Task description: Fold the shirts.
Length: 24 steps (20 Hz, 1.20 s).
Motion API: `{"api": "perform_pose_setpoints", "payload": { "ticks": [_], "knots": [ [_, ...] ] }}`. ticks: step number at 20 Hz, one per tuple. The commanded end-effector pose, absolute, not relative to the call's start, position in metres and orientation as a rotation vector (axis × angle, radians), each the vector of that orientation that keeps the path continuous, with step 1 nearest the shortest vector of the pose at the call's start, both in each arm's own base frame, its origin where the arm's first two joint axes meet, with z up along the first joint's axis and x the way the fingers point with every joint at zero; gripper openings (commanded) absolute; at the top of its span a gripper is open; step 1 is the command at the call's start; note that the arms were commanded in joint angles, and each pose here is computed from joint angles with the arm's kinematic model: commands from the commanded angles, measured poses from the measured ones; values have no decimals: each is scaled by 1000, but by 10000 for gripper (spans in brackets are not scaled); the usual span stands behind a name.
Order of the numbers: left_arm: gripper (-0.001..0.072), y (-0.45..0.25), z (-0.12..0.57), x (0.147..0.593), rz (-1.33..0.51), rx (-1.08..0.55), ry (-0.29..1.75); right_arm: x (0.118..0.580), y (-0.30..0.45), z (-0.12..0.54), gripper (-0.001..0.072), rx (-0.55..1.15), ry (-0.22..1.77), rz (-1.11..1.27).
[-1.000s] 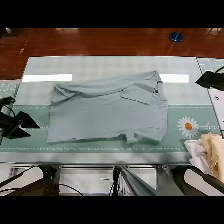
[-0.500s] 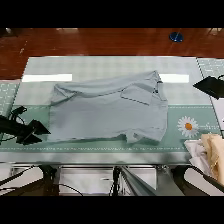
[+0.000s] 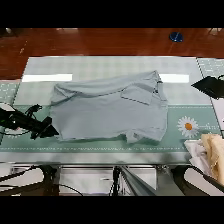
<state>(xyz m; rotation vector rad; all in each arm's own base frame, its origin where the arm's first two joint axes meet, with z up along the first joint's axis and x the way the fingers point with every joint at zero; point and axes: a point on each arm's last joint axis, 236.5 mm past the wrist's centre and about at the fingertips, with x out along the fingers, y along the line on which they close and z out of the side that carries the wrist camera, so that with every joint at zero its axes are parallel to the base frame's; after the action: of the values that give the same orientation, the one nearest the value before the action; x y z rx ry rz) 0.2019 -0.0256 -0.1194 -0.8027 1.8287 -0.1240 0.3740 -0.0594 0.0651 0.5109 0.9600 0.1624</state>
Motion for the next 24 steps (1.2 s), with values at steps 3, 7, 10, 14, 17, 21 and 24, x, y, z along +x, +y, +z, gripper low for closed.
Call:
{"api": "perform_pose_setpoints", "payload": {
  "ticks": [3,7,10,14,17,21,24],
  "knots": [
    [19,-30,-135,212,-103,-736,1808,362,-56,58,533,498,1017,177],
    [19,-31,-132,207,-152,-707,1821,320,-64,0,533,578,1180,86],
    [20,-31,-132,208,-157,-701,1817,299,-26,-27,533,749,1204,189],
    [19,-31,-132,208,-171,-691,1815,272,-1,-49,533,821,1285,232],
    [20,-31,-132,208,-175,-688,1815,252,6,-59,532,818,1357,247],
    [20,-31,-132,208,-175,-687,1814,227,15,-78,532,796,1454,244],
    [19,-31,-132,208,-181,-683,1813,223,38,-93,532,794,1472,247]
  ]
}}
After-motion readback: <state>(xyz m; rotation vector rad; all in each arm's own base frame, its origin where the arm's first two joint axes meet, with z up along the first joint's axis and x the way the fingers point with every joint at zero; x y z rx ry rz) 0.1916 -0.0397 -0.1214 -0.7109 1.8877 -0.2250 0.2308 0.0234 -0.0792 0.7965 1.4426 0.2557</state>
